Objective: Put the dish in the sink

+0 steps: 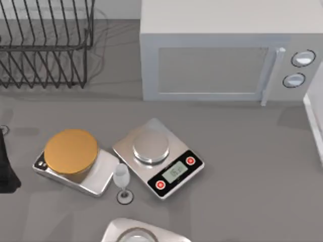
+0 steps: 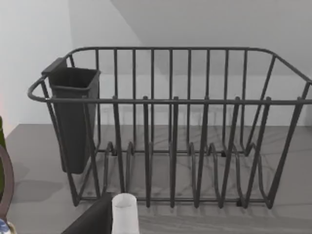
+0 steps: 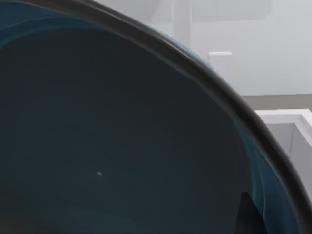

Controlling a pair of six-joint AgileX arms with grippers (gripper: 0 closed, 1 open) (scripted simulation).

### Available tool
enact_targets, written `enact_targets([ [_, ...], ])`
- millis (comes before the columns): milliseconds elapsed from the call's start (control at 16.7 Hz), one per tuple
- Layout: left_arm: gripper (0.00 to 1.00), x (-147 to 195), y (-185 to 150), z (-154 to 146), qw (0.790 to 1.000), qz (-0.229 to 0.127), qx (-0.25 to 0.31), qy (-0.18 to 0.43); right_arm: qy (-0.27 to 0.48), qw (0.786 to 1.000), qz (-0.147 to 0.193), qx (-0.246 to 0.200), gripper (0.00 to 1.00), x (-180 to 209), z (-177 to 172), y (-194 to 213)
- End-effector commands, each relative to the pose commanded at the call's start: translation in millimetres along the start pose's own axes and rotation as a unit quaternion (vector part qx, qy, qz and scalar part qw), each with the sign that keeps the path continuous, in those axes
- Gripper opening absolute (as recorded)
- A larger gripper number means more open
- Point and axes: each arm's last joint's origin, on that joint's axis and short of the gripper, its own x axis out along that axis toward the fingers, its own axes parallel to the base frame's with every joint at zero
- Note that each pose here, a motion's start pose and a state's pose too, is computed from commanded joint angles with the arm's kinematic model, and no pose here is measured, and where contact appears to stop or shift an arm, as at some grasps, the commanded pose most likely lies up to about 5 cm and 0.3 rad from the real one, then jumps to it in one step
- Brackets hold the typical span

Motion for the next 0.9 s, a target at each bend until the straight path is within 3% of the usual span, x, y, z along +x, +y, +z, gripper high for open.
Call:
enact_targets([
  [600, 1.0, 0.0, 0.0, 0.0, 1.0, 0.0, 0.0, 0.0, -0.031, 0.999, -0.013, -0.023, 0.0, -3.3, -18.4, -1.2],
  [900, 1.0, 0.0, 0.0, 0.0, 1.0, 0.0, 0.0, 0.0, -0.031, 0.999, -0.013, -0.023, 0.38, -3.3, -18.4, -1.2],
])
